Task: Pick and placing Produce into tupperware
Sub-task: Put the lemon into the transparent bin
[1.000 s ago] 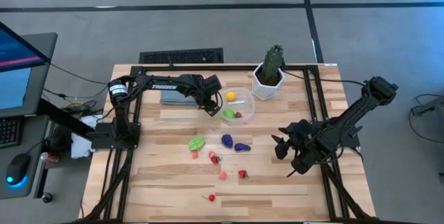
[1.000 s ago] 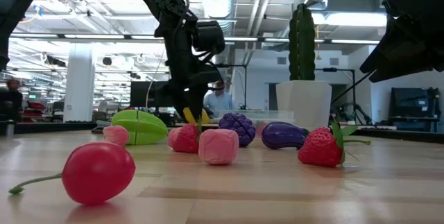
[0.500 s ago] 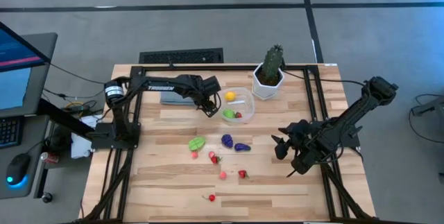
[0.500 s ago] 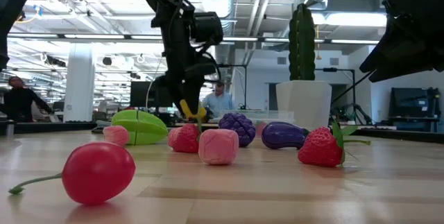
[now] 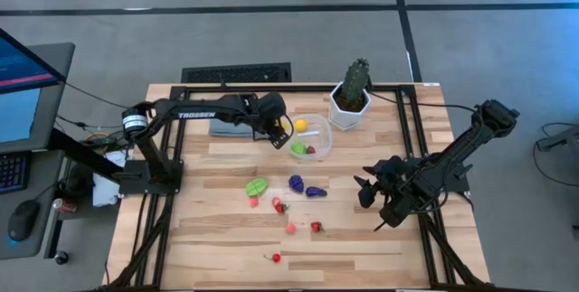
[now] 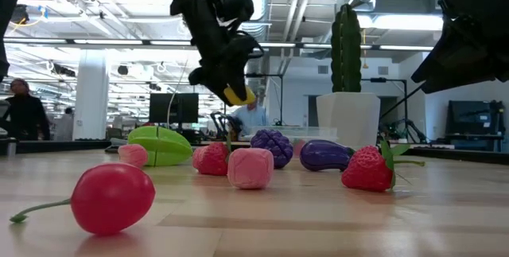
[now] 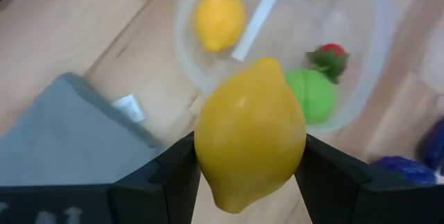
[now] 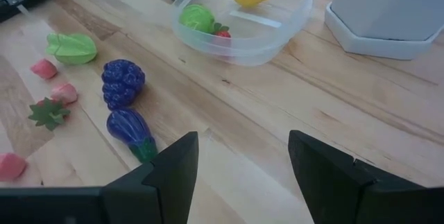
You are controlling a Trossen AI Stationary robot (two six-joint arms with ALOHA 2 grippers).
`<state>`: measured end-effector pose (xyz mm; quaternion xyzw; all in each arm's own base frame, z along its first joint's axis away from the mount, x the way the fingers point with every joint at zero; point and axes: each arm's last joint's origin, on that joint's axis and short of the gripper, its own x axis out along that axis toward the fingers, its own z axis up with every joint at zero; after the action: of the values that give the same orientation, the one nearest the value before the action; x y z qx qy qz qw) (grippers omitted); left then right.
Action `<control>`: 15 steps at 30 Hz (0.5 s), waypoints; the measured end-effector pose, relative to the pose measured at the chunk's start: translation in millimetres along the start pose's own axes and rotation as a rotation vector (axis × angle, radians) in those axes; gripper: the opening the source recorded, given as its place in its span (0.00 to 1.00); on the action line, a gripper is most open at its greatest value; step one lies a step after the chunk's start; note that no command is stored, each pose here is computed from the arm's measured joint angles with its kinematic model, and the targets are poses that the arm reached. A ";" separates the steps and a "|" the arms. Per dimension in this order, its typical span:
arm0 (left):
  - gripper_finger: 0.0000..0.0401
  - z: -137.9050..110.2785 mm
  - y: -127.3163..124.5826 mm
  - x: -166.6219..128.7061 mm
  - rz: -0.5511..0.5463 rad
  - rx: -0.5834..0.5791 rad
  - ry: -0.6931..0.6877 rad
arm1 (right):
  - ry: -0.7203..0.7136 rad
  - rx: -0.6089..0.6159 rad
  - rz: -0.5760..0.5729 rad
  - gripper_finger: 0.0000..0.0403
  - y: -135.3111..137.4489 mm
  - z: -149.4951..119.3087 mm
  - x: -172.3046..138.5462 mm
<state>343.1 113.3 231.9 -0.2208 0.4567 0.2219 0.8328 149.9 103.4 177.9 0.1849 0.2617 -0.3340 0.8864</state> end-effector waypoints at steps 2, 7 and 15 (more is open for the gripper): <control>0.48 0.5 -4.0 -0.1 -0.013 0.008 -0.016 | 0.000 0.001 0.001 0.62 0.0 0.0 0.0; 0.48 5.0 -8.5 -0.4 -0.053 0.007 -0.064 | 0.000 0.004 0.003 0.62 0.4 0.1 0.0; 0.48 11.0 -11.6 -0.9 -0.089 -0.005 -0.125 | -0.002 0.014 0.011 0.62 1.5 0.2 0.0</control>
<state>356.6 110.1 240.0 -0.2287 0.3928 0.1993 0.8682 151.0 104.4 178.3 0.1924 0.2575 -0.3312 0.8871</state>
